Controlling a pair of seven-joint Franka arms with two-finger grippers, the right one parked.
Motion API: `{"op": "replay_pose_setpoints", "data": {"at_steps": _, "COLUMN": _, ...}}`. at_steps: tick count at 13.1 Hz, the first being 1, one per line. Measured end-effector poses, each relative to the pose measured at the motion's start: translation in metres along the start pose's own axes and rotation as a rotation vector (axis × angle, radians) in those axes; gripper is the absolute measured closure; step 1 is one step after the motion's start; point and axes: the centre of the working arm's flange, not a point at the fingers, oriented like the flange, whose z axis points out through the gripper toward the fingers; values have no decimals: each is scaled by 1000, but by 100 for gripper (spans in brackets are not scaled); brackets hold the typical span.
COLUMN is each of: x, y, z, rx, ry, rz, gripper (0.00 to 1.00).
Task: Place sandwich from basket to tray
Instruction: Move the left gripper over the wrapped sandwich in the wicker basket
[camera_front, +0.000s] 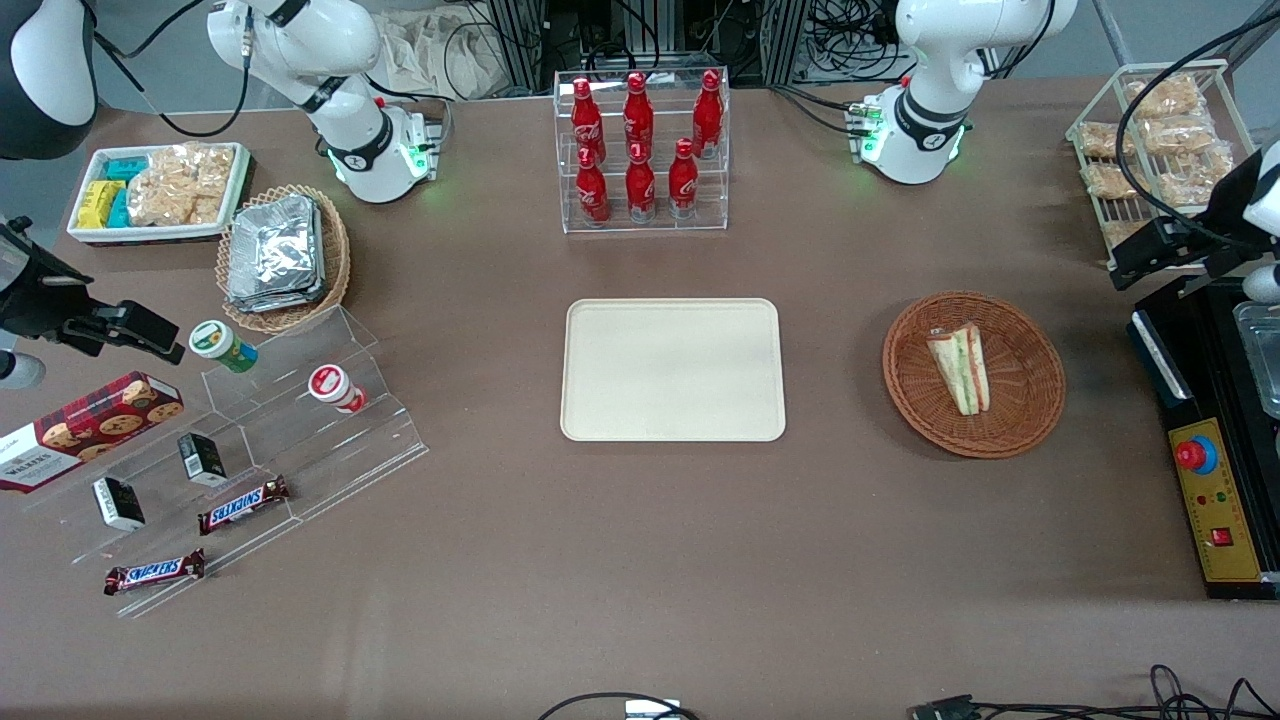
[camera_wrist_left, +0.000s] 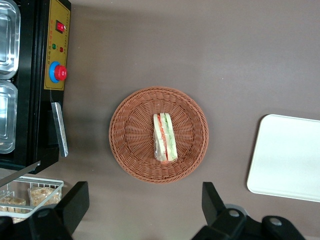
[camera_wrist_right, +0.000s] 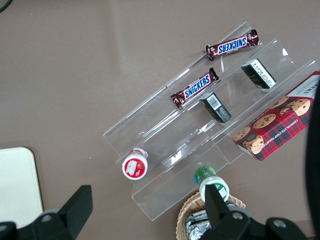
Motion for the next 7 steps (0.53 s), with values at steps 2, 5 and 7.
{"op": "replay_pose_setpoints", "data": {"at_steps": 2, "x": 0, "y": 1, "z": 0, "rx": 0, "ry": 0, "rz": 2, "gripper": 0}}
{"op": "replay_pose_setpoints", "data": {"at_steps": 5, "x": 0, "y": 3, "z": 2, "rx": 1, "ry": -6, "rz": 5, "gripper": 0}}
{"op": "replay_pose_setpoints", "data": {"at_steps": 7, "x": -2, "y": 2, "z": 7, "rx": 4, "ry": -33, "rz": 3, "gripper": 0}}
